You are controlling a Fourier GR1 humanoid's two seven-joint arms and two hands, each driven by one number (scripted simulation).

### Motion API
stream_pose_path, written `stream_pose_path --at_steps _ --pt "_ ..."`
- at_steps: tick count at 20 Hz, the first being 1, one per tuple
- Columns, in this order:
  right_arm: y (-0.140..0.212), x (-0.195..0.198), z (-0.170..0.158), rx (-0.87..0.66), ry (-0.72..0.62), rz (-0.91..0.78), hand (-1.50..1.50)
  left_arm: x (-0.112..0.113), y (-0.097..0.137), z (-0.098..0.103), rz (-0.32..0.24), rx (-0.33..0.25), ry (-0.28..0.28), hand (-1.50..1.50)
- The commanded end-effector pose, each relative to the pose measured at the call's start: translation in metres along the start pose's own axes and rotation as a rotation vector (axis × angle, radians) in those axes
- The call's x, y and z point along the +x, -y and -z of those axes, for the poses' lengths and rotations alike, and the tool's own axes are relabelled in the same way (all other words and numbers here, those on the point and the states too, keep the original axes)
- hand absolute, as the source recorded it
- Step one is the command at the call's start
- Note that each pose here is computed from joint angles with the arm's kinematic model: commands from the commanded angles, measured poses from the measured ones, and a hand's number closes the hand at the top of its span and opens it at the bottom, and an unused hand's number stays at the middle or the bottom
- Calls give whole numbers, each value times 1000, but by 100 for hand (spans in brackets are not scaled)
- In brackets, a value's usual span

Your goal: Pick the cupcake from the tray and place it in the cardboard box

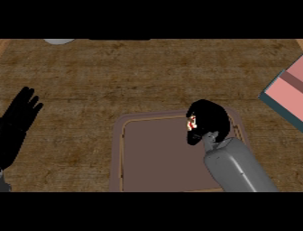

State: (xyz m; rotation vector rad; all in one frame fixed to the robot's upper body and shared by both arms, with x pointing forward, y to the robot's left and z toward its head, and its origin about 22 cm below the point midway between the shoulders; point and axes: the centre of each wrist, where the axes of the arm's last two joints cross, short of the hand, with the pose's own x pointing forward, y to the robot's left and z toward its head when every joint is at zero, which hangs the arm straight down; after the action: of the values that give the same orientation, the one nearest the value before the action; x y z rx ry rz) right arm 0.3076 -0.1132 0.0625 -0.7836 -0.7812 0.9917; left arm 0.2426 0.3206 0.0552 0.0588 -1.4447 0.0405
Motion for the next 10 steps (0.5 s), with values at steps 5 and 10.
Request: stream_pose_path --at_steps 5,10 --pt "3 -3 -6 -44 -1 -26 150 -3 1 11 -2 11 7 0" --pt "3 -63 8 45 269 -166 150 -9 -6 1 0 19 -9 0"
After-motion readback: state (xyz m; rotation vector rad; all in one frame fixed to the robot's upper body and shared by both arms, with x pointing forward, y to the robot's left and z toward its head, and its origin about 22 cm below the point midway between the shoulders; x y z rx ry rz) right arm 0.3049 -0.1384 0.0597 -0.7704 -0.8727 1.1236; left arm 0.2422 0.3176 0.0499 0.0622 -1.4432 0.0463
